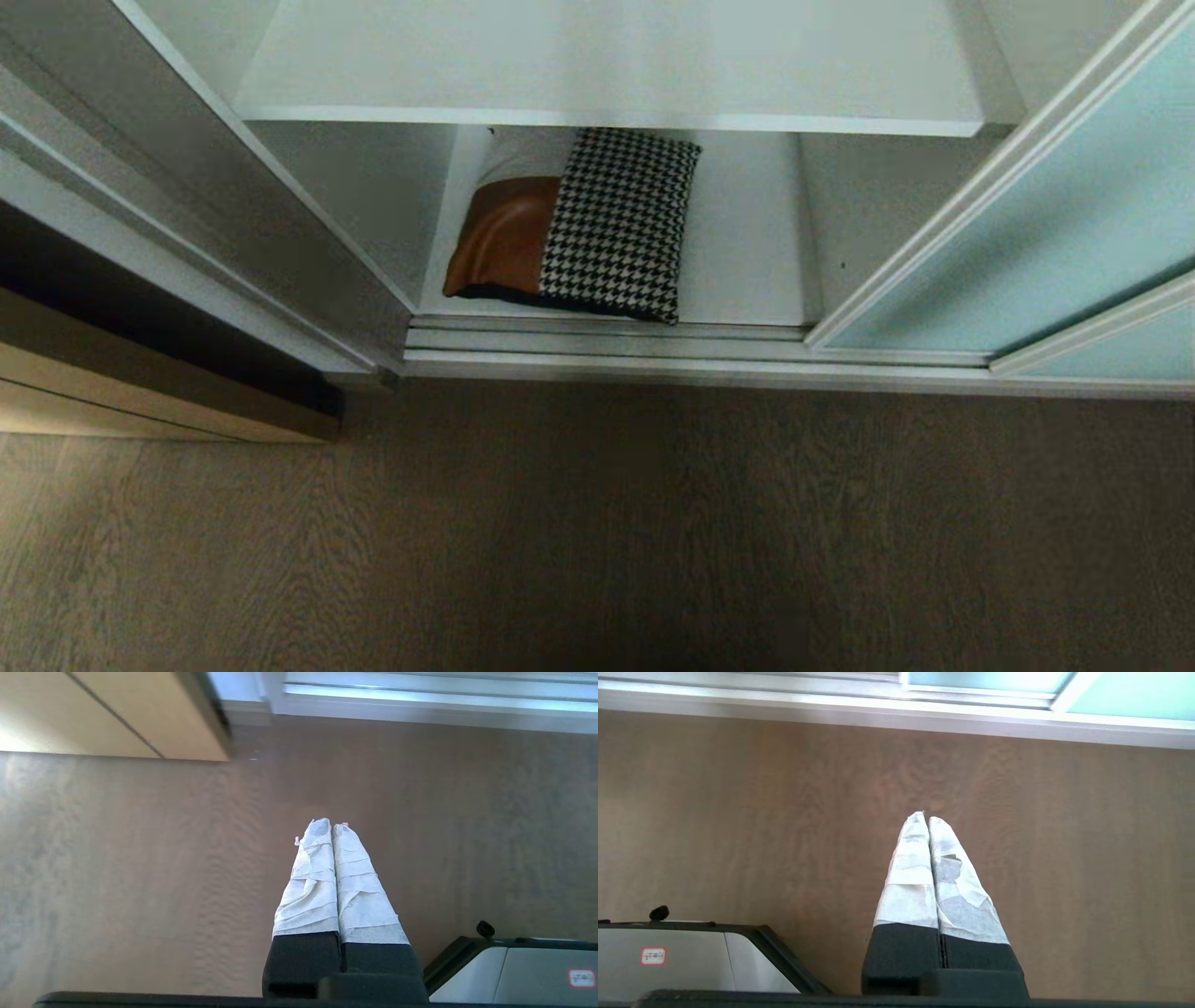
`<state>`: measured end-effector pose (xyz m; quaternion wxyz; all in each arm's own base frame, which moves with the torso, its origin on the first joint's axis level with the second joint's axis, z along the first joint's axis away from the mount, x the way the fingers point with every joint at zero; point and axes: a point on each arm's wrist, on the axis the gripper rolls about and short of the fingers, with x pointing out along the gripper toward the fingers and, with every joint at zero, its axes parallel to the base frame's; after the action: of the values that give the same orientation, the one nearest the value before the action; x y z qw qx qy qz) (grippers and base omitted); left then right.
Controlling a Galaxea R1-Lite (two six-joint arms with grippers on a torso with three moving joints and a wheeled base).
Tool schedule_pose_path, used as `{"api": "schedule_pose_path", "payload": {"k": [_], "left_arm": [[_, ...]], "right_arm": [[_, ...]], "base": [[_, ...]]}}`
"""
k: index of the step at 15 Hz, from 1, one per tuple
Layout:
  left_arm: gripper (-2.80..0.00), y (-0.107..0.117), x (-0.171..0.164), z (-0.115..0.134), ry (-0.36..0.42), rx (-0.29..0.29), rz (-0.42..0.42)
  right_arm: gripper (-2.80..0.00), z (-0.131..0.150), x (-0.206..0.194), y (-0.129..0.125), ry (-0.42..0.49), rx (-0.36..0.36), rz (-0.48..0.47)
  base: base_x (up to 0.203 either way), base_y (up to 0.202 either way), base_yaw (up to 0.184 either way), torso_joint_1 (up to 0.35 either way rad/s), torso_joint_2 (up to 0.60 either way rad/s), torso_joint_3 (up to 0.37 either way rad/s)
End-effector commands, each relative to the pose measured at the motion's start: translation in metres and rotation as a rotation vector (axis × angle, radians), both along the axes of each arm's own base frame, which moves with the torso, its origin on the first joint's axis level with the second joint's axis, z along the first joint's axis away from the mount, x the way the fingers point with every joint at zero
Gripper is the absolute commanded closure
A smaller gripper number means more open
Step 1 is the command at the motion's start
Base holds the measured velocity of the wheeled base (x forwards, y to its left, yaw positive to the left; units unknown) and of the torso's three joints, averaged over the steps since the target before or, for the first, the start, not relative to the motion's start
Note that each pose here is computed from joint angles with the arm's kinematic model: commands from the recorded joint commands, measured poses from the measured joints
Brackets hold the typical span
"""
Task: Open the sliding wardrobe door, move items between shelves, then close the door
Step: Close the door
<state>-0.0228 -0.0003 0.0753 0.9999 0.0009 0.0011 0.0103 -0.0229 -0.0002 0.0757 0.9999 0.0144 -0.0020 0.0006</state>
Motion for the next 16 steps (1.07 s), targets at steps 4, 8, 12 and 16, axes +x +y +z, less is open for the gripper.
{"api": "schedule_pose_path", "payload": {"k": [4,8,12,16], "left_arm": [[0.0,0.0,0.0001,0.0001,0.0,0.0,0.0],[0.0,0.0,0.0002,-0.0004,0.002,0.0,-0.001],[0.0,0.0,0.0002,-0.0002,0.001,0.001,-0.001],[0.0,0.0,0.0002,-0.0002,0.001,0.001,-0.001]], "right_arm": [[0.0,0.0,0.0,0.0,-0.001,0.0,0.0],[0.0,-0.0003,0.0001,0.0,0.001,0.0,0.0],[0.0,0.0,0.0,-0.0001,-0.001,0.0,-0.001],[0.0,0.0,0.0,0.0,-0.001,0.0,0.0]], "base": [[0.0,-0.198,0.003,0.001,0.0,0.002],[0.0,-0.197,0.0,-0.001,0.0,0.003],[0.0,-0.195,0.001,0.002,0.0,0.001],[-0.02,-0.199,0.005,0.003,0.0,0.002]]}}
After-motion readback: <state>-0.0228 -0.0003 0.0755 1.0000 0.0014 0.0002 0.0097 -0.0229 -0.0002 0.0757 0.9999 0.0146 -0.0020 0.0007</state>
